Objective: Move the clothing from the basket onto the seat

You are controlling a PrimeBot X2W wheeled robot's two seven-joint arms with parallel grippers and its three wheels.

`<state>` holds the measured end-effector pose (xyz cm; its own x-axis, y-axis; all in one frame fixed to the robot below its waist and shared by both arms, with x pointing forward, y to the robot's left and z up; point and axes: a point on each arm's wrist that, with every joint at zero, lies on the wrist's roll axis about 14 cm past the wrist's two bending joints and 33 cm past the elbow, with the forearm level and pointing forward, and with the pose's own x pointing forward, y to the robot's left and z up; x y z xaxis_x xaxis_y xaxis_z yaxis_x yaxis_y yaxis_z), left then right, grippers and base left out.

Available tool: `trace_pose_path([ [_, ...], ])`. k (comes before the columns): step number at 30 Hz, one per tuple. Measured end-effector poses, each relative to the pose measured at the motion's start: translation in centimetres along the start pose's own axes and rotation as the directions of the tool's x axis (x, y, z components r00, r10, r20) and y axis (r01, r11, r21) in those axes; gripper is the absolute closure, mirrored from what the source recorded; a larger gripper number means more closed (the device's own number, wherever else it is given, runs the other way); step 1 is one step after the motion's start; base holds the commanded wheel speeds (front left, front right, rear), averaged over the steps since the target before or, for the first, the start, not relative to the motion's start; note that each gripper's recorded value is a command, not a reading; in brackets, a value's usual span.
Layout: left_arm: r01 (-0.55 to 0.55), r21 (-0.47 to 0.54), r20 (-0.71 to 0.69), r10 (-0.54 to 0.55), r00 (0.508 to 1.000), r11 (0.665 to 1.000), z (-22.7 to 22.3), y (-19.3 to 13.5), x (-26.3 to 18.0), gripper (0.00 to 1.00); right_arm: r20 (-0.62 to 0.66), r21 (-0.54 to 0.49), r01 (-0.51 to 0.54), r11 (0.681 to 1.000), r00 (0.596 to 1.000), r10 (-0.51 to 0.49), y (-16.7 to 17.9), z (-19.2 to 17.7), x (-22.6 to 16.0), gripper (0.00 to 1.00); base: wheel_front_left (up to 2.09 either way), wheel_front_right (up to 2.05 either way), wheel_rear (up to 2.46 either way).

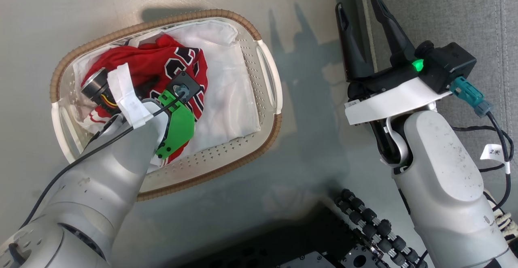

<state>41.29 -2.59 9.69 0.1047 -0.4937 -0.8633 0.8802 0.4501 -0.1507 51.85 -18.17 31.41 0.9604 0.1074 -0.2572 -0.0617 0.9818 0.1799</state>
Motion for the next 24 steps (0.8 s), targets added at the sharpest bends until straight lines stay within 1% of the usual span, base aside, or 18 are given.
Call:
trace_pose_path([
  [10, 0.015, 0.005, -0.059, -0.014, 0.998, 1.0, -1.8, -0.1, 0.7, 0.0, -0.003, 0.003, 0.0, 1.0, 1.0, 0.0, -0.2, -0.4, 0.5, 0.0, 0.0, 0.0, 0.0],
  [17, 0.019, -0.006, -0.081, -0.019, 0.997, 1.0, -2.6, 0.5, 1.1, 0.0, -0.012, 0.007, 0.009, 1.0, 1.0, -0.009, -0.5, -0.9, 0.5, 0.0, 0.0, 0.0, 0.0],
  [18, 0.019, -0.012, -0.087, -0.02, 0.996, 1.0, -2.9, 0.5, 1.1, 0.15, -0.013, 0.007, 0.01, 1.0, 1.0, -0.01, -0.6, -0.9, 0.5, 0.0, 0.0, 0.0, 0.0],
  [19, 0.019, -0.011, -0.097, -0.02, 0.995, 1.0, -3.1, 0.6, 1.1, 0.58, -0.013, 0.008, 0.011, 1.0, 1.0, -0.011, -0.6, -1.0, 0.5, 0.0, 0.0, 0.0, 0.0],
  [20, 0.019, -0.014, -0.096, -0.02, 0.995, 1.0, -3.2, 0.7, 1.1, 0.97, -0.014, 0.008, 0.011, 1.0, 1.0, -0.011, -0.6, -1.0, 0.5, 0.0, 0.0, 0.0, 0.0],
  [21, 0.02, -0.016, -0.098, -0.021, 0.995, 1.0, -3.3, 0.7, 1.1, 1.0, -0.014, 0.009, 0.012, 1.0, 1.0, -0.012, -0.7, -1.0, 0.5, 0.0, 0.0, 0.0, 0.0],
  [24, 0.016, -0.049, -0.094, -0.021, 0.995, 0.999, -3.3, 0.8, 1.0, 1.0, -0.014, 0.013, 0.013, 1.0, 1.0, -0.013, -0.7, -1.0, 0.5, 0.0, 0.0, 0.0, 0.0],
])
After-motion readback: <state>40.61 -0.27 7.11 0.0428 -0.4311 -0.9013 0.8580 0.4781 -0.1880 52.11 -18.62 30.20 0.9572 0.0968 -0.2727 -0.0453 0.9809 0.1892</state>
